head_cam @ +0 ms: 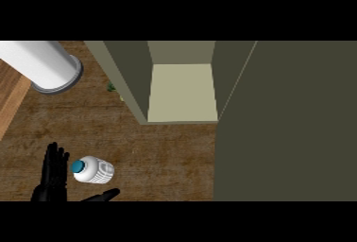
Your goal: Pick up the bottled water, place it into the cabinet and close the cabinet
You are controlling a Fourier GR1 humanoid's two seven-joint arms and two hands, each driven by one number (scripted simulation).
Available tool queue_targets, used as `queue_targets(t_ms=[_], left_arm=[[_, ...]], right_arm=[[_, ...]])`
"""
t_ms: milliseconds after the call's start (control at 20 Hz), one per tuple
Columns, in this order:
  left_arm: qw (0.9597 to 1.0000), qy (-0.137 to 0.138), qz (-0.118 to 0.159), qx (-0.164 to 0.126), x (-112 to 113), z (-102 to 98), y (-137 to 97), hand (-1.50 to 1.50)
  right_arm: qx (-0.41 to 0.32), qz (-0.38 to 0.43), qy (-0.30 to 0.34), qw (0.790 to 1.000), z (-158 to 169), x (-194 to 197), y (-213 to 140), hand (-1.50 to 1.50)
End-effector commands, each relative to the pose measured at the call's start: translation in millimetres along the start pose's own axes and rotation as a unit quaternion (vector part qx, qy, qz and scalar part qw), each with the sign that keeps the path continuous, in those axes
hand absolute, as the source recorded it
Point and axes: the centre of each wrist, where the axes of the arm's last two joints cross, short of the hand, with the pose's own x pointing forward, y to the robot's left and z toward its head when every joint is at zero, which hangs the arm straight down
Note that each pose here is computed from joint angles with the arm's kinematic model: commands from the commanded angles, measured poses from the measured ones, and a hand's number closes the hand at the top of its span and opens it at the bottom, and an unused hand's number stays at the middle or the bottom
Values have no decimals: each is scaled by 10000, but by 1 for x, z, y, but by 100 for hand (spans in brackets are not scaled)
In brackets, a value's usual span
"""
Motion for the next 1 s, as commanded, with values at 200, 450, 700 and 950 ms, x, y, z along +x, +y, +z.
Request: queue_targets(t_ms=[200, 450, 700, 950], left_arm=[[9995, 286, 120, -24, -55, -26, 0, -150], [9990, 403, 25, 191, -88, -23, 13, -150], [9982, 264, 497, 200, -96, -26, 3, -150], [9956, 213, 902, -112, -116, -32, 24, -150]], right_arm=[[205, -459, -547, 9972, 6, 30, 14, -150], [327, -450, -496, 9972, 16, 44, 17, -150], [221, -548, -479, 9971, 13, 39, 20, -150], [224, -516, -492, 9972, 19, 45, 21, -150]])
